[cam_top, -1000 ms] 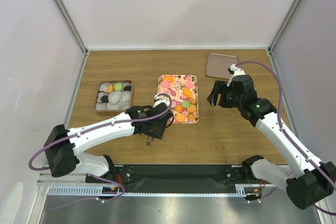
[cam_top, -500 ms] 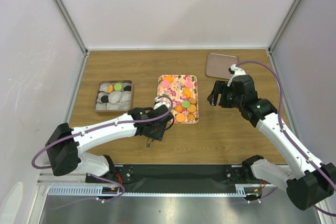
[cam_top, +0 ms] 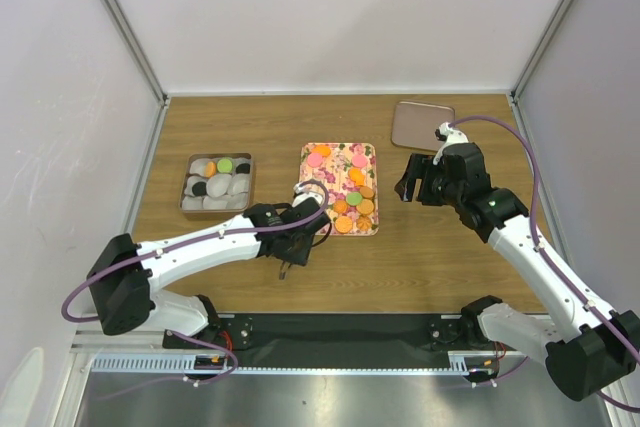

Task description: Pack the cookies

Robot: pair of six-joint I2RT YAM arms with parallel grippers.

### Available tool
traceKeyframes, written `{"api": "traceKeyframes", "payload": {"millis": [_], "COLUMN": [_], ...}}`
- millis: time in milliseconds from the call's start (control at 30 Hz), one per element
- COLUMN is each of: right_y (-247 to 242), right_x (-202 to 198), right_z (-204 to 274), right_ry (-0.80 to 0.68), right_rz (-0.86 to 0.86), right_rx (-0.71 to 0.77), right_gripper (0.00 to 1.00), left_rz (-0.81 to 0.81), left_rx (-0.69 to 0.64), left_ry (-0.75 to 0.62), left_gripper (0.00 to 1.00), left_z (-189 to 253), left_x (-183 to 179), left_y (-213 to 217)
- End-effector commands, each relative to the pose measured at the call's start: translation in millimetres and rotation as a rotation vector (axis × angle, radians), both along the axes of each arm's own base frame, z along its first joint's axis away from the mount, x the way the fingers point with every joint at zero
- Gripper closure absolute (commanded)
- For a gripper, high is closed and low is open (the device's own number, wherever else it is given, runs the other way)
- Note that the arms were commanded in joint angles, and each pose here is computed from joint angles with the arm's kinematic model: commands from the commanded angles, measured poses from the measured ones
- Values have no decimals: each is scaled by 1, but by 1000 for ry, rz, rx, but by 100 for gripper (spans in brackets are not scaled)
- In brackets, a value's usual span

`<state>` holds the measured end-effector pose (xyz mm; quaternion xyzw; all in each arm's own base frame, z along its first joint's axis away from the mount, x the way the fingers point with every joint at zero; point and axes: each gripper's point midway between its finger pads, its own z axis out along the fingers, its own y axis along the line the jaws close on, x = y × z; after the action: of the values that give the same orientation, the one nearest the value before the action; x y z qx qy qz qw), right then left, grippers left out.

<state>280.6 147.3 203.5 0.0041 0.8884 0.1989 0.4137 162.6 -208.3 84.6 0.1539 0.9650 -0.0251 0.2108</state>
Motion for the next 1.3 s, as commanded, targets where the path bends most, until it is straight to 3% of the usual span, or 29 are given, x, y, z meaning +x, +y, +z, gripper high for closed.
{"api": "traceKeyframes", "payload": {"millis": [0, 533, 900, 1267], "right_y": [0, -4, 0, 6], "right_x": [3, 4, 6, 10], "right_z": [11, 13, 12, 8], "right_ry": [-41, -41, -38, -29], "right_rz": [2, -6, 12, 33], "right_rx": [7, -1, 4, 3], "right_gripper": [24, 23, 23, 24], "left_rz": [14, 66, 277, 496], "left_rx": [-39, -97, -90, -72], "left_ry": [-52, -153, -216, -175], "left_gripper": [62, 62, 62, 62], "left_z": [22, 75, 95, 61], "left_x": [10, 42, 87, 110], "left_y": [-3, 15, 96, 165]}}
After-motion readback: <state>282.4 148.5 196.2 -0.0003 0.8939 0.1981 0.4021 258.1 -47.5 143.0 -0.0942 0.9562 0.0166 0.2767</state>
